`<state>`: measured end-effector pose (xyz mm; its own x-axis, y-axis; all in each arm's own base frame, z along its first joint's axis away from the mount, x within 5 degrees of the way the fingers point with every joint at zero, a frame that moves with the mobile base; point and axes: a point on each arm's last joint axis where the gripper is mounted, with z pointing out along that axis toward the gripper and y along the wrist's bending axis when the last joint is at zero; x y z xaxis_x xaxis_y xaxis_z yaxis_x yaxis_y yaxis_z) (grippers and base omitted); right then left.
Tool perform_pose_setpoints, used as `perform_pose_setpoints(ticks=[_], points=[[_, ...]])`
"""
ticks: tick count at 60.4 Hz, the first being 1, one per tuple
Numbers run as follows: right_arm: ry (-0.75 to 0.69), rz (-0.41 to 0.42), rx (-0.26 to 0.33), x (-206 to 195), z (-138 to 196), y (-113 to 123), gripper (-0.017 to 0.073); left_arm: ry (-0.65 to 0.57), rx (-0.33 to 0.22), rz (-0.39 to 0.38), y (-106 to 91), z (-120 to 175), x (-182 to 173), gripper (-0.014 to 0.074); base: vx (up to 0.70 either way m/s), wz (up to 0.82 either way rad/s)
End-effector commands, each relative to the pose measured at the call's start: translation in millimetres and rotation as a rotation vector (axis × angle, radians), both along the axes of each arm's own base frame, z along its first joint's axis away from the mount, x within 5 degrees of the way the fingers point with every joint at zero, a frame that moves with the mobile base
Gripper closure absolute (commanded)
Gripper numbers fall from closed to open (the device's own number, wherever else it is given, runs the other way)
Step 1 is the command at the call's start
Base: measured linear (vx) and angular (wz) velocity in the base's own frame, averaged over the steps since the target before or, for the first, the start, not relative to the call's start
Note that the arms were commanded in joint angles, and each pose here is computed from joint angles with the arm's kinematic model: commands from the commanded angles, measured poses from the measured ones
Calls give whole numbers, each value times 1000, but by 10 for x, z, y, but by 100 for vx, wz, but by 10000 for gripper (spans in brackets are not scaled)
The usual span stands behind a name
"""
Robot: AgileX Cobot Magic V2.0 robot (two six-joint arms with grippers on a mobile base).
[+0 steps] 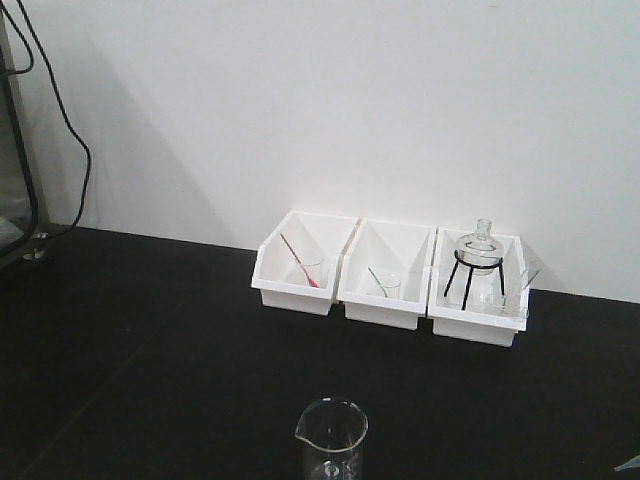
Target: Grab transparent chemical and place on left bench
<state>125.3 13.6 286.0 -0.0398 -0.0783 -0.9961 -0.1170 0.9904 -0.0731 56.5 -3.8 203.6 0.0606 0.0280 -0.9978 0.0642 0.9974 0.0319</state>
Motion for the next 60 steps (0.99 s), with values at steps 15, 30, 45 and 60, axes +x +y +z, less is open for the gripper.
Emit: perform_pose_setpoints(ticks=[15, 30, 45, 60], points=[[-110, 10, 7, 3, 176, 7, 566, -81, -14, -1, 2, 27, -15, 597, 11, -5], [-115, 11, 7, 3, 181, 8, 566, -81, -14, -1, 2, 27, -15, 597, 5, -2], [-155, 19, 13, 10, 216, 17, 566, -81, -14, -1, 2, 27, -15, 597, 0, 0], [-221, 162, -46, 256, 428, 228, 563, -81, -14, -1, 2, 27, -15, 597, 0, 0]])
